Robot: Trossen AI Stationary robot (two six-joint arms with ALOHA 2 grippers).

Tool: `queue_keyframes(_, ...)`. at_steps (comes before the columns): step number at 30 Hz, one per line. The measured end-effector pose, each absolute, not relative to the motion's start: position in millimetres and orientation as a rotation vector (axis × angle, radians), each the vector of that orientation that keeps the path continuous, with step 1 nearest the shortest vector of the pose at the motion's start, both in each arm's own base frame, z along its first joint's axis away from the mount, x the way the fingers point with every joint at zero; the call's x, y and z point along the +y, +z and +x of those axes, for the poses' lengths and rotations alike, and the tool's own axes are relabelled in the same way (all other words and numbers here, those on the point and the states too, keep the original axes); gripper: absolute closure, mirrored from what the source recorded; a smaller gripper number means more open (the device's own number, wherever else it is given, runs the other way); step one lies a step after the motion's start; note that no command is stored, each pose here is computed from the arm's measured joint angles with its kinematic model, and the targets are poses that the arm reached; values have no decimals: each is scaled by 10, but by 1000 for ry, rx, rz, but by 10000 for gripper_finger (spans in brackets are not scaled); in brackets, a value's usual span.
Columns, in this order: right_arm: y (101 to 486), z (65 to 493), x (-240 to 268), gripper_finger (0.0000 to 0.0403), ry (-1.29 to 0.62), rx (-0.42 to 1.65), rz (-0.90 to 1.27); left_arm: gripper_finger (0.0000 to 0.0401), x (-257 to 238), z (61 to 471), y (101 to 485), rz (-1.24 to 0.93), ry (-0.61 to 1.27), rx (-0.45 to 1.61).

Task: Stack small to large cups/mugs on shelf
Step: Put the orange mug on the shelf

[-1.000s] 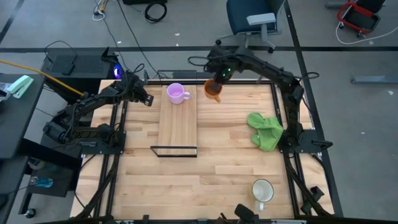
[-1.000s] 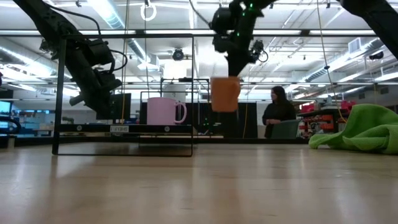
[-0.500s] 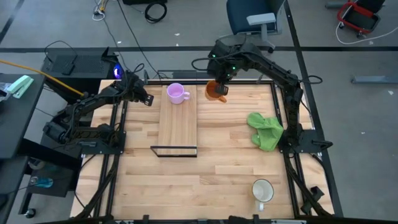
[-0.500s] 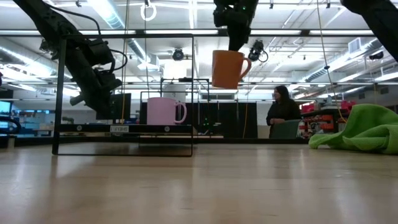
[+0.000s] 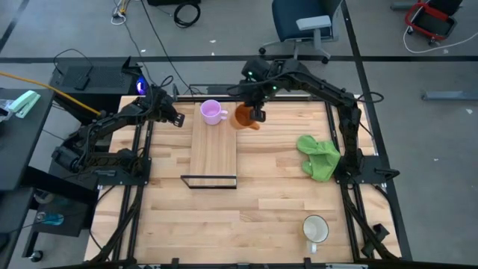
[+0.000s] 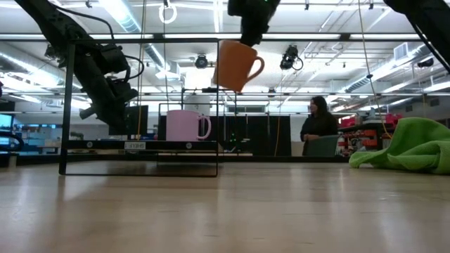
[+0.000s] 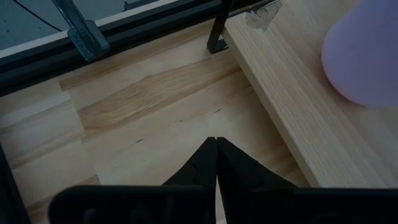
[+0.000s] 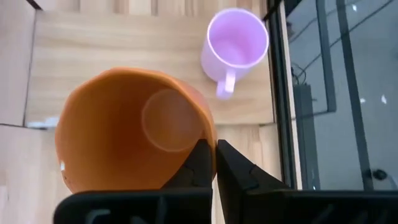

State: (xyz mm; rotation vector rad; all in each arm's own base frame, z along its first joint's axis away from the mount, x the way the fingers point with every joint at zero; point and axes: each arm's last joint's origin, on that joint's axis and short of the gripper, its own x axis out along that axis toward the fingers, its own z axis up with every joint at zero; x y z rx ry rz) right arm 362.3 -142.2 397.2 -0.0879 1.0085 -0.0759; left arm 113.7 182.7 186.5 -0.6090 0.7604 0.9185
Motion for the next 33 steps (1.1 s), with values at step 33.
queue_keyframes(33, 2879, 4475, -1473, 396, 168, 1075, -137, 380, 1847, 1149, 1883, -591, 921, 734)
